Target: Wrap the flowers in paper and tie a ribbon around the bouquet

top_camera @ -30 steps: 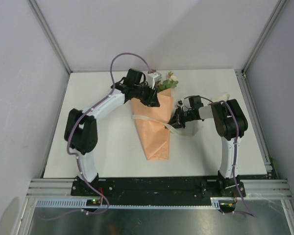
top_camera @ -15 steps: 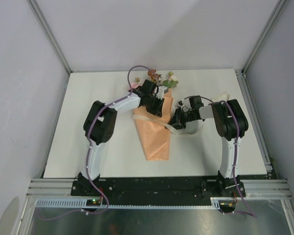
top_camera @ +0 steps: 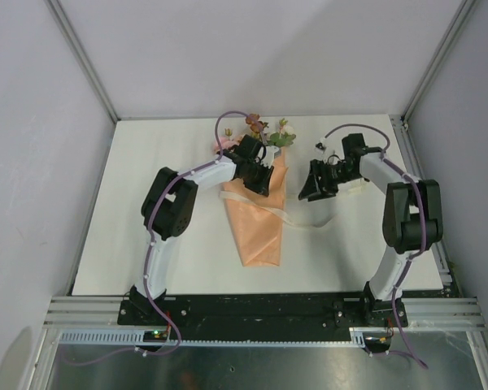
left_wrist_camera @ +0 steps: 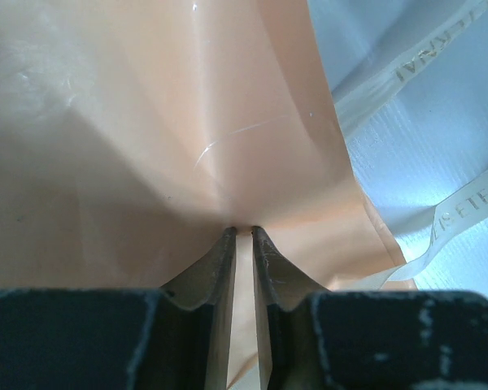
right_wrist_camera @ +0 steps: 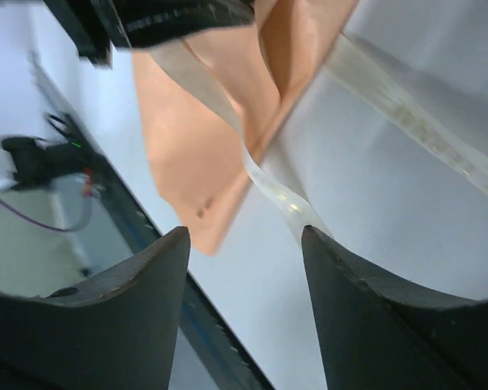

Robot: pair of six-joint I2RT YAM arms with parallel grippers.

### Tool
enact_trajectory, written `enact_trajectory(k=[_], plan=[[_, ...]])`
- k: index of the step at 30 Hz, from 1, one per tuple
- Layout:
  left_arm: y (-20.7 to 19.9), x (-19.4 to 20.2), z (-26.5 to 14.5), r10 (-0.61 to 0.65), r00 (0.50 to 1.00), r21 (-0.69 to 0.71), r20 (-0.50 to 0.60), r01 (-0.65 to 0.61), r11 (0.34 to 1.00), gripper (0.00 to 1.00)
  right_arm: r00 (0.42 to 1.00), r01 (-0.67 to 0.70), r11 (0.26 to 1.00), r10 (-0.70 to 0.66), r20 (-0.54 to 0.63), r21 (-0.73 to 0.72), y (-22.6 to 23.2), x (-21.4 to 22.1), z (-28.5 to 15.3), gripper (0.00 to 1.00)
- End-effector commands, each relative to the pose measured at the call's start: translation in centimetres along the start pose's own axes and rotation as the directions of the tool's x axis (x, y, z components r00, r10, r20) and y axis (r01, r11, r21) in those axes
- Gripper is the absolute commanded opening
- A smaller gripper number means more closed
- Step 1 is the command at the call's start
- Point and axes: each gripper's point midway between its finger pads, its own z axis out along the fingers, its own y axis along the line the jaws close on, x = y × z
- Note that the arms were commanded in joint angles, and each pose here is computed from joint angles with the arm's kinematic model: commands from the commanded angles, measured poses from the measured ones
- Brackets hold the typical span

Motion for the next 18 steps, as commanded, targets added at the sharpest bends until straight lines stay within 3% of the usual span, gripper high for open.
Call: enact_trajectory(k=[1, 4, 9, 13, 18], plan=[[0.6, 0.9, 0.9, 0.012, 0.999, -0.025, -0.029, -0.013, 1.000, 0.19, 0.944, 0.318, 0.935, -0.296, -0.148, 0.156, -1.5, 2.9, -3.5, 0.66], [0.5, 0.9, 0.9, 0.014, 0.999, -0.022, -0.030, -0.015, 1.000, 0.19, 0.870, 0.483, 0.850, -0.439, -0.223, 0.212, -2.9, 3.4, -4.6, 0.71], [0.4, 1.0, 0.9, 0.015, 0.999, -0.023, -0.032, -0.016, 1.000, 0.20, 0.701, 0.705, 0.678, -0.620, -0.351, 0.209, -4.1, 4.2, -4.9, 0.76], [0.3, 1.0, 0.9, 0.015, 0.999, -0.023, -0.034, -0.016, 1.000, 0.19, 0.602, 0.785, 0.595, -0.671, -0.433, 0.171, -5.2, 5.5, -3.8, 0.77], [0.2, 1.2, 0.9, 0.015, 0.999, -0.022, -0.039, -0.016, 1.000, 0.19, 0.521, 0.833, 0.539, -0.685, -0.509, 0.128, -7.2, 7.1, -2.5, 0.76]])
